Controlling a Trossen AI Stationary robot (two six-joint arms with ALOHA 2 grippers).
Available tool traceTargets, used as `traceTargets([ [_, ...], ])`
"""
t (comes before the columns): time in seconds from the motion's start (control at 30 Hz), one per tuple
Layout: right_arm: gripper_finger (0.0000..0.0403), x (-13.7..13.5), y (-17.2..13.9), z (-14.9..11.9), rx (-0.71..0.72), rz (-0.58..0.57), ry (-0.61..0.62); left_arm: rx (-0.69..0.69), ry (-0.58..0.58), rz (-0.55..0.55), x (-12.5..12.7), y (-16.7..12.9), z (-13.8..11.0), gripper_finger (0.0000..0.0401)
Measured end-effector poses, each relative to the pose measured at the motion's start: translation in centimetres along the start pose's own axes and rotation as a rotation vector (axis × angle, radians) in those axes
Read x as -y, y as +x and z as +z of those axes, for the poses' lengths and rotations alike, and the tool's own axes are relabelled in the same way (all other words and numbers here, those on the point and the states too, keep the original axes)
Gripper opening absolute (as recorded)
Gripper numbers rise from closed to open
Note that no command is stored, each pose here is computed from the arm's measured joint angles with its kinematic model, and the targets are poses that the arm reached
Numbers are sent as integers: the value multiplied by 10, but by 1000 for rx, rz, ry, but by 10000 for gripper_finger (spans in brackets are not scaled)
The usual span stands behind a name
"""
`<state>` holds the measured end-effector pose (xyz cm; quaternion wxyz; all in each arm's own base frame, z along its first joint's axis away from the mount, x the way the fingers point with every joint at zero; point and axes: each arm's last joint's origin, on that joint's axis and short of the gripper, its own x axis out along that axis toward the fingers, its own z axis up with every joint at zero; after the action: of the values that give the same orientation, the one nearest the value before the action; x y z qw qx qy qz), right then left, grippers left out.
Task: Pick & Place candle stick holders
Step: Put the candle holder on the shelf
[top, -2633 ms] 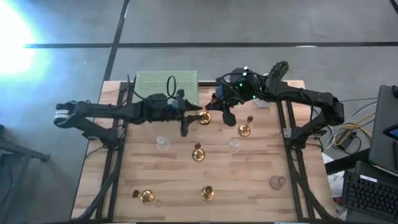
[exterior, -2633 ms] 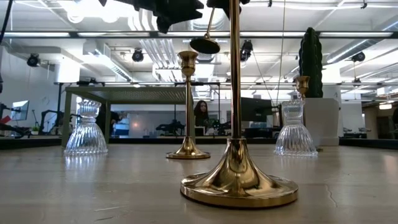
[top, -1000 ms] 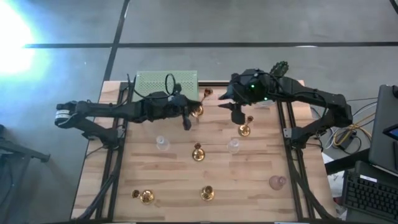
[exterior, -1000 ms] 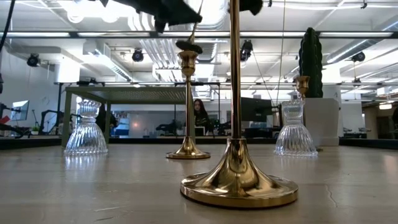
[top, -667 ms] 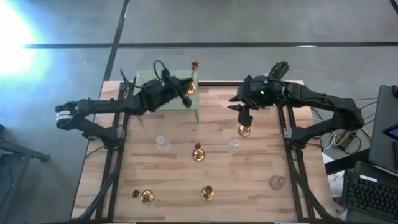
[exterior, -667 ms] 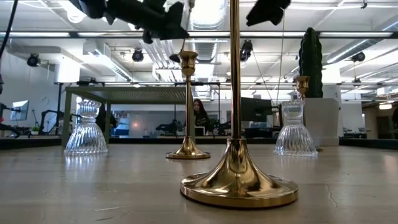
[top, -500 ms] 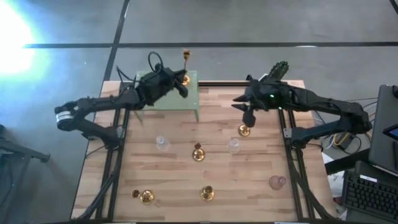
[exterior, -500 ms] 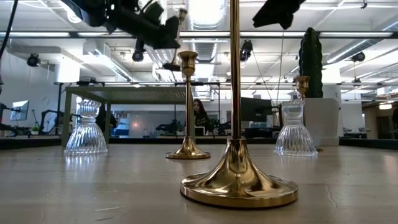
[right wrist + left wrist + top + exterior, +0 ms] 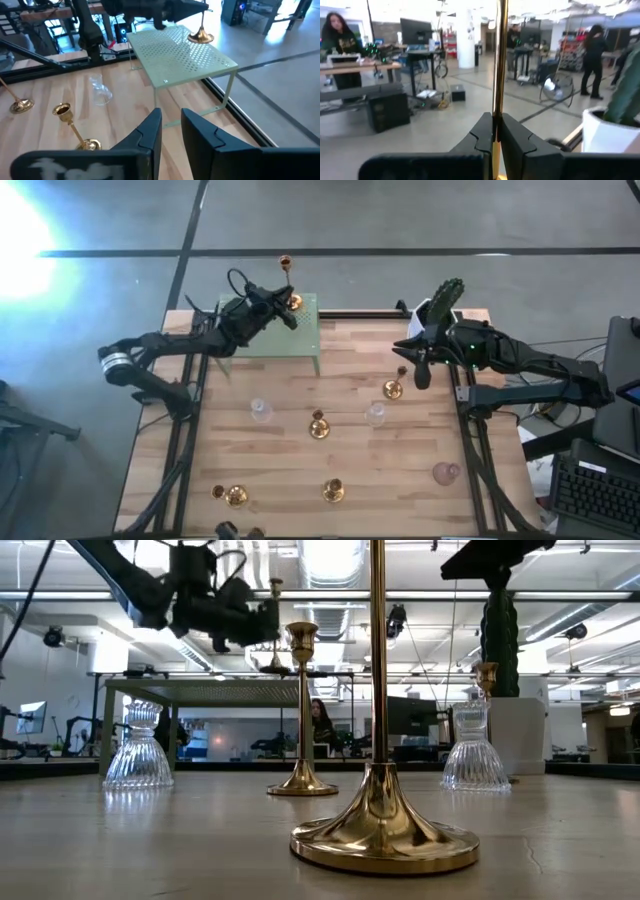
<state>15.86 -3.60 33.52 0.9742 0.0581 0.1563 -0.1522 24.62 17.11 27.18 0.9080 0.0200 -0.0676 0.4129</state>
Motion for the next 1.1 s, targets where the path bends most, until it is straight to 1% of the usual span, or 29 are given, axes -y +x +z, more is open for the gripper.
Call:
traceTargets([
  [0.17,65,0,-3,-2,11,0,1,-54,8,15,-4,20,-17,18],
  [0.37,62,0,-1,-2,1,-1,2,-74,11,16,-1,37,-26,18],
  [0.7,63,0,-1,-3,-5,-3,-18,-84,-7,59,-9,41,-35,18],
  [1.1,54,0,-1,-3,-6,-3,-20,-109,-6,65,-11,41,-36,18],
])
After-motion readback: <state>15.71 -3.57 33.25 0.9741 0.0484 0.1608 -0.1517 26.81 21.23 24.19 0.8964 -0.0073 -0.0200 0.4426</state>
